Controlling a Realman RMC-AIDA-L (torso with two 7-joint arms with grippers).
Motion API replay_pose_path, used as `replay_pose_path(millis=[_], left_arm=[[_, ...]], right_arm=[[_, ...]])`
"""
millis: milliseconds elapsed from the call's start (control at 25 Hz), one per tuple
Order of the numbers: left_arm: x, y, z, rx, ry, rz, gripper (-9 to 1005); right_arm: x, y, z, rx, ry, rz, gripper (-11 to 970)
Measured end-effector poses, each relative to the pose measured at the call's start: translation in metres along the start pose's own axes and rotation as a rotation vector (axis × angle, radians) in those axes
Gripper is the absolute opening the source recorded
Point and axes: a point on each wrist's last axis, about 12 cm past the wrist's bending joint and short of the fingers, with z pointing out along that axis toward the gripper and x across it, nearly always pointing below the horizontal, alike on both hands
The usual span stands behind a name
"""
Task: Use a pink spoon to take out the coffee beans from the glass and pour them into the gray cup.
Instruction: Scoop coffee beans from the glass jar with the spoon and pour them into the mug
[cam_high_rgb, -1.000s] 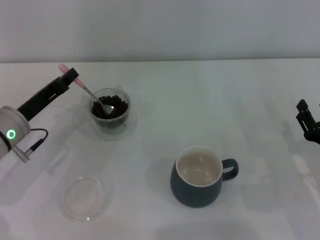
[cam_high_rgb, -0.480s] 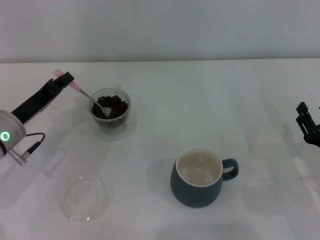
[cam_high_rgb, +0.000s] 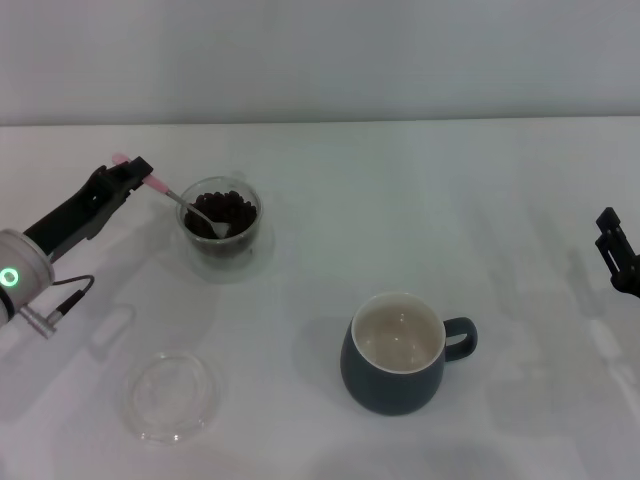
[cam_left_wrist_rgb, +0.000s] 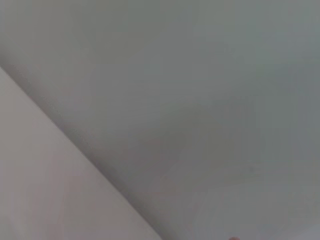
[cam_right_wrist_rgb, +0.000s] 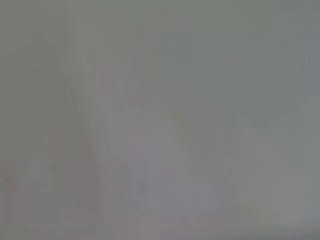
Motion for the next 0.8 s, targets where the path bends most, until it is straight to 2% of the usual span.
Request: replay_pose_path(millis=[120,440,800], left_arm=[[0.002,0.002,-0.001,-0.005,0.008,-0.033,127],[0.005,0.002,-0.003,-0.002,0.012,-0.039,127],[0.008,0.008,-0.01,-0.014,-0.01,-0.165,126]], right_arm=[[0.001,0.002,-0.001,-0.002,0.001,0.006,618],[0.002,0.002,-0.006,-0.001,0.002,0.013,618],[0.003,0.005,-0.011,-0.017,0.002,0.017,618]])
